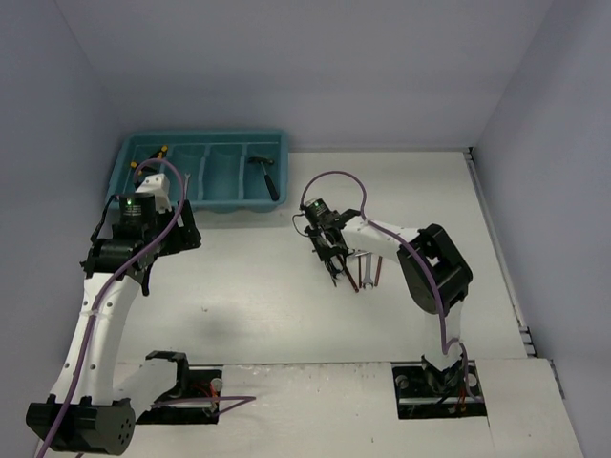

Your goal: Sort the tools into containers

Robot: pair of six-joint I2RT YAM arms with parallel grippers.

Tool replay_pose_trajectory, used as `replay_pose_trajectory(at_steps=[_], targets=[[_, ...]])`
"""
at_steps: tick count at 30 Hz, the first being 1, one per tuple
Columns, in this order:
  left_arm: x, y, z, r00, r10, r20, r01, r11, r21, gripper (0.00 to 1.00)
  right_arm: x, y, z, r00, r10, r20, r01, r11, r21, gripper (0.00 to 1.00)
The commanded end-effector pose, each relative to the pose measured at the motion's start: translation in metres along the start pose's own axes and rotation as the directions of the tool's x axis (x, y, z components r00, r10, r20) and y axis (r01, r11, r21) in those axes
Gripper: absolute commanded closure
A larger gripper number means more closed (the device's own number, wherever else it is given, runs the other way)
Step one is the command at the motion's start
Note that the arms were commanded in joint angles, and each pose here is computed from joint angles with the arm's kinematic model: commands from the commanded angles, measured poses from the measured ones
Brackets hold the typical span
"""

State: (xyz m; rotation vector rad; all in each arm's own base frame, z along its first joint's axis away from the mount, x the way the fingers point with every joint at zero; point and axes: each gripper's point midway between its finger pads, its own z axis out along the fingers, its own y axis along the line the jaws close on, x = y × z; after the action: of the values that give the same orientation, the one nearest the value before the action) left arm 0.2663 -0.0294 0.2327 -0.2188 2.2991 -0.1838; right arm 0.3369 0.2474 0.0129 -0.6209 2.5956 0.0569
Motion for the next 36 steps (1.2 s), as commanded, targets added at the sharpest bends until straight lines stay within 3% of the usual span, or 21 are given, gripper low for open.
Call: replay_pose_trajectory(at_steps=[1, 11, 21, 26, 36], targets=[[-0.015, -0.015, -0.012, 0.998, -0.045, 0.049, 0.041, 0.997, 0.067, 0.28, -0.027, 0.001, -0.021, 0.996, 0.001, 0.087, -0.003, 1.000, 0.025, 1.00], [-0.023, -0.063, -0.026, 0.976, -0.213, 0.049, 0.189, 0.936, 0.297, 0.28, -0.079, 0.034, -0.101, 0.954, 0.066, 0.292, -0.026, 0.990, -0.141, 1.00], [-0.032, -0.143, -0.010, 0.953, -0.291, 0.085, 0.205, 0.825, 0.526, 0.28, -0.116, 0.092, -0.172, 0.898, 0.166, 0.408, 0.021, 0.909, -0.415, 1.00], [-0.035, -0.177, 0.001, 0.950, -0.298, 0.094, 0.192, 0.794, 0.577, 0.28, -0.123, 0.111, -0.193, 0.885, 0.202, 0.421, 0.042, 0.864, -0.502, 1.00], [-0.028, -0.190, 0.034, 0.955, -0.292, 0.059, 0.217, 0.816, 0.536, 0.32, -0.133, 0.131, -0.213, 0.863, 0.269, 0.428, 0.049, 0.798, -0.601, 1.00]])
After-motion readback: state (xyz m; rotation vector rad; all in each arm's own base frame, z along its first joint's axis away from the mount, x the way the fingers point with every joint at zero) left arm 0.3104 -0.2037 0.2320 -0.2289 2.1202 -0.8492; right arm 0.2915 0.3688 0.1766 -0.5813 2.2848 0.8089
